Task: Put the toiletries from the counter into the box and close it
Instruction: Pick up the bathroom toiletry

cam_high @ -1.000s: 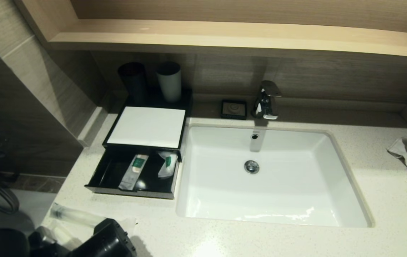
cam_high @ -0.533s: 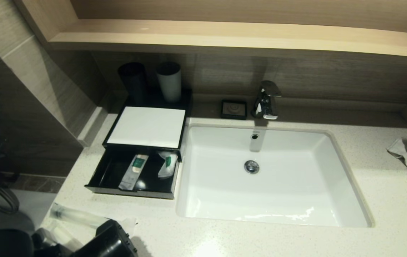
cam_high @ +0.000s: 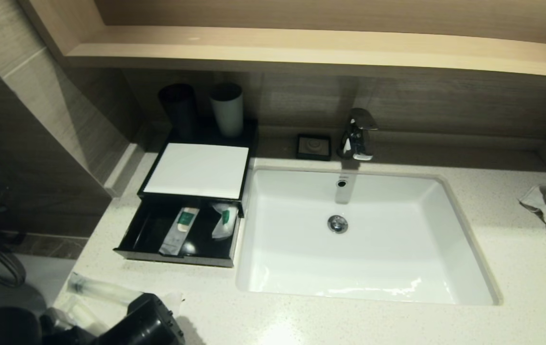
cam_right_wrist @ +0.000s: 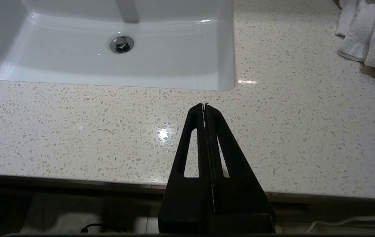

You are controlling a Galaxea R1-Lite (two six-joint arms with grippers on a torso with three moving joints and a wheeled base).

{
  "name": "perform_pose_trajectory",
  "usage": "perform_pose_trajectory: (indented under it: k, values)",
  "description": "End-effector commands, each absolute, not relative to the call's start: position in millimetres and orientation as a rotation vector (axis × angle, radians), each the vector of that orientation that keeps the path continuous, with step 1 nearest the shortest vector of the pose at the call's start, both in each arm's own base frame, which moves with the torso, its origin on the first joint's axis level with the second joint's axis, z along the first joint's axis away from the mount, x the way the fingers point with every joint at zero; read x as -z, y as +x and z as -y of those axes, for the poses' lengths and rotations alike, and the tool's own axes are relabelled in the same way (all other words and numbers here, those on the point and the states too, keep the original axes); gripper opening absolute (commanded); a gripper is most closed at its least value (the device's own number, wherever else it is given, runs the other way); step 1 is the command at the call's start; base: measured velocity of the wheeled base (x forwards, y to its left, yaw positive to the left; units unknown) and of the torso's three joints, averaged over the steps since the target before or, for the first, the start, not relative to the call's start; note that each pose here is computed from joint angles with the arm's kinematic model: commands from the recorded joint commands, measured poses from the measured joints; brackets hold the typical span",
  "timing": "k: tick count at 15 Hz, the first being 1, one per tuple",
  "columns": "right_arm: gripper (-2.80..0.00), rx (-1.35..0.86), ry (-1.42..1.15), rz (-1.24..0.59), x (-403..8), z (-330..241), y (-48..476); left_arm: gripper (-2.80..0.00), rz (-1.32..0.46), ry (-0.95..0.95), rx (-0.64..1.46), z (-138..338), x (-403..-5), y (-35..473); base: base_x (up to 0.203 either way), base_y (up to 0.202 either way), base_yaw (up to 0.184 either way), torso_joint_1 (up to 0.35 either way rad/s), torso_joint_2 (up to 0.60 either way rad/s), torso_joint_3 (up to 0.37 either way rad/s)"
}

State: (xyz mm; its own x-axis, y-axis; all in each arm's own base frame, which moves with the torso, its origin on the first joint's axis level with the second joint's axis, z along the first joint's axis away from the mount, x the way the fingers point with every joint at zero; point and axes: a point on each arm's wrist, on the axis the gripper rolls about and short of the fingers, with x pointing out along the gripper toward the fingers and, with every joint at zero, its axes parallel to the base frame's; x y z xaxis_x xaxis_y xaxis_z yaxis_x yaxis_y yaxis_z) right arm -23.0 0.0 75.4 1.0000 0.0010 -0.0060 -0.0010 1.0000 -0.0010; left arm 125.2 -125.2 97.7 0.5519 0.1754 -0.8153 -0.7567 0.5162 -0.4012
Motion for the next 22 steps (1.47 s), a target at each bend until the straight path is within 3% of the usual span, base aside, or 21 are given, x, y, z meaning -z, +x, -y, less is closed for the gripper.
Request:
perform_pose_trajectory:
  k: [1,22]
  values:
    - [-2.80,-0.002,-0.002,-0.006,-75.4,0.0,-23.0,0.00,-0.787,-0.867,-0.637,123.1,-98.5,123.4,0.000,0.000,0.000,0.000,0.00,0.000]
    - [-2.80,-0.002,-0.002,-0.006,-75.4,0.0,-23.0,0.00,-0.784,-0.897,-0.617,122.1,-87.5,119.4,0.000,0.000,0.000,0.000,0.00,0.000]
